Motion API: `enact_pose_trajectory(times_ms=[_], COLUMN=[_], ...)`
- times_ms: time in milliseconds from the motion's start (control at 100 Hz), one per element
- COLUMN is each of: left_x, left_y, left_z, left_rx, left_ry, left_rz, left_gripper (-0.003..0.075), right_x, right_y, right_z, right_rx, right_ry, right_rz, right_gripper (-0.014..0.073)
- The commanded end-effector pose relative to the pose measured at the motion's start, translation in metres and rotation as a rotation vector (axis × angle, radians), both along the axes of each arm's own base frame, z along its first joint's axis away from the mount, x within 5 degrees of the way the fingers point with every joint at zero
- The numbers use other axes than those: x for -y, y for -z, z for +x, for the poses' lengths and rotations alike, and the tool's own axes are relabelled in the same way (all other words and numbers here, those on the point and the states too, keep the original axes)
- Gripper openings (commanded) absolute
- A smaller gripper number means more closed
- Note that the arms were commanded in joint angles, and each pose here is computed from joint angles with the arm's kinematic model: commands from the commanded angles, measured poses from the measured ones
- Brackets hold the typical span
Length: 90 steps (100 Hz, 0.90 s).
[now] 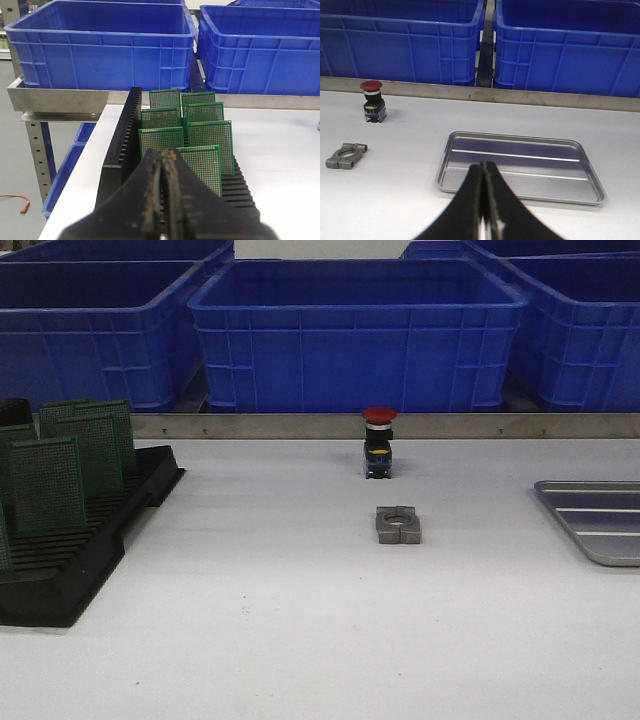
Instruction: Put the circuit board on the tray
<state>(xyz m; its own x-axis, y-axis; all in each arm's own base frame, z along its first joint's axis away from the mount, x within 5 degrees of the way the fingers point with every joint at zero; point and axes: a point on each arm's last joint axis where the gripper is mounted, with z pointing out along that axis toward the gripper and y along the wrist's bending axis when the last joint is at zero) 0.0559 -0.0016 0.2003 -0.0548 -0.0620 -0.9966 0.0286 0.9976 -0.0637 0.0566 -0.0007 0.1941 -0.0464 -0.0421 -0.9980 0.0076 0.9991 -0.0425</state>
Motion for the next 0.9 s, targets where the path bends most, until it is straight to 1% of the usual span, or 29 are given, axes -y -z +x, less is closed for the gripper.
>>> enact_pose_trajectory(times_ms=[0, 180, 250, 280, 400, 550, 640, 740, 890], left_x=[0.0, 0.0, 0.0, 0.0, 0.001, 0.0, -0.001, -0.003, -0.005], left_y=[0.006, 0.006, 0.003, 0.0, -0.02, -0.052, -0.073, -0.096, -0.125], left_z=[0.0, 0.0, 0.0, -0.001, -0.004, -0.013, -0.02, -0.025, -0.02], left_rx=[0.069, 0.077, 0.106, 0.137, 0.227, 0.25, 0.265, 0.217, 0.035], left_ry=[0.001, 0.002, 0.003, 0.005, 0.007, 0.001, -0.013, -0.03, -0.051], left_rz=[-0.016, -0.016, -0.017, -0.018, -0.014, -0.012, 0.044, 0.061, 0.064], left_gripper=[-0.002, -0.002, -0.002, -0.002, -0.002, -0.002, -0.002, -0.002, -0.002], right_x=[0.0, 0.0, 0.0, 0.0, 0.0, 0.0, 0.0, 0.0, 0.0], right_y=[-0.013, -0.013, -0.013, -0.013, -0.013, -0.013, -0.013, -0.013, -0.013], right_z=[-0.003, -0.003, -0.003, -0.003, -0.003, -0.003, -0.003, -0.003, -0.003], right_rx=[0.114, 0.114, 0.114, 0.114, 0.114, 0.114, 0.114, 0.114, 0.113], right_ry=[-0.003, -0.003, -0.003, -0.003, -0.003, -0.003, -0.003, -0.003, -0.003], right_rz=[-0.016, -0.016, -0.016, -0.016, -0.016, -0.016, -0.016, -0.016, -0.016], right_gripper=[-0.0061, -0.0061, -0.0061, -0.0061, -0.0061, -0.0061, -0.0061, -0.0061, -0.0061])
